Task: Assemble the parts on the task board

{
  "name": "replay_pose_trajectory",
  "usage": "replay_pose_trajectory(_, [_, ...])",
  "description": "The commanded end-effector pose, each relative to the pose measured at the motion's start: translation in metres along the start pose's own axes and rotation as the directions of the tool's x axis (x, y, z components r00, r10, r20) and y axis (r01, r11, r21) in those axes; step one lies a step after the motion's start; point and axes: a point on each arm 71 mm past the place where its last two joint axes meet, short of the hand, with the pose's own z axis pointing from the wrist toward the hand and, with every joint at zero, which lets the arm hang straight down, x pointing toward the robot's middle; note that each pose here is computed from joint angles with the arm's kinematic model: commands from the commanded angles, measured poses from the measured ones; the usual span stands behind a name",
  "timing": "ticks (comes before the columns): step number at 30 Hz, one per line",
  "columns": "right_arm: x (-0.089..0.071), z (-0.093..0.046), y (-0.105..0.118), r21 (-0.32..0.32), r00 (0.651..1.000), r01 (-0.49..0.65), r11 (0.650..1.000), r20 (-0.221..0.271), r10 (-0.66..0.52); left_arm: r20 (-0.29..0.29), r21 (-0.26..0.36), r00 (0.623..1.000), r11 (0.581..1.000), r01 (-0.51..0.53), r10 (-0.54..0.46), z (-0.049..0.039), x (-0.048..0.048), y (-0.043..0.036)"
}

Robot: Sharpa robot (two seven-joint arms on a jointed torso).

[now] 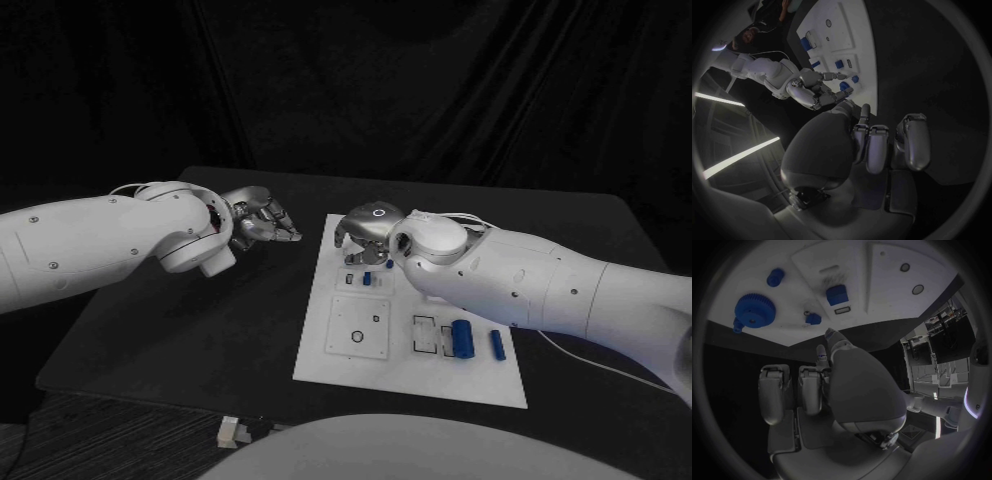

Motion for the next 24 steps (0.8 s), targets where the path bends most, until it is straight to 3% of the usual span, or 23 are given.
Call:
replay_pose_trajectory(1, [0.007,0.001,-0.001,0.005,0.998,0.021,1.000,-0.064,-0.021,0.015,0.051,1.000,0.999,0.015,-0.015,-0.0007,-0.0001,-0.0044])
replay_pose_trajectory(9, [0.010,0.002,-0.005,0.036,0.995,0.045,0.998,-0.086,-0.042,0.005,0.051,1.000,0.999,0.012,-0.012,0.0000,0.0007,-0.0048])
replay_pose_trajectory(24, [0.016,0.005,-0.011,0.071,0.996,0.068,0.995,-0.069,-0.063,-0.013,0.052,1.000,0.999,0.005,-0.004,0.0030,0.0034,-0.0081])
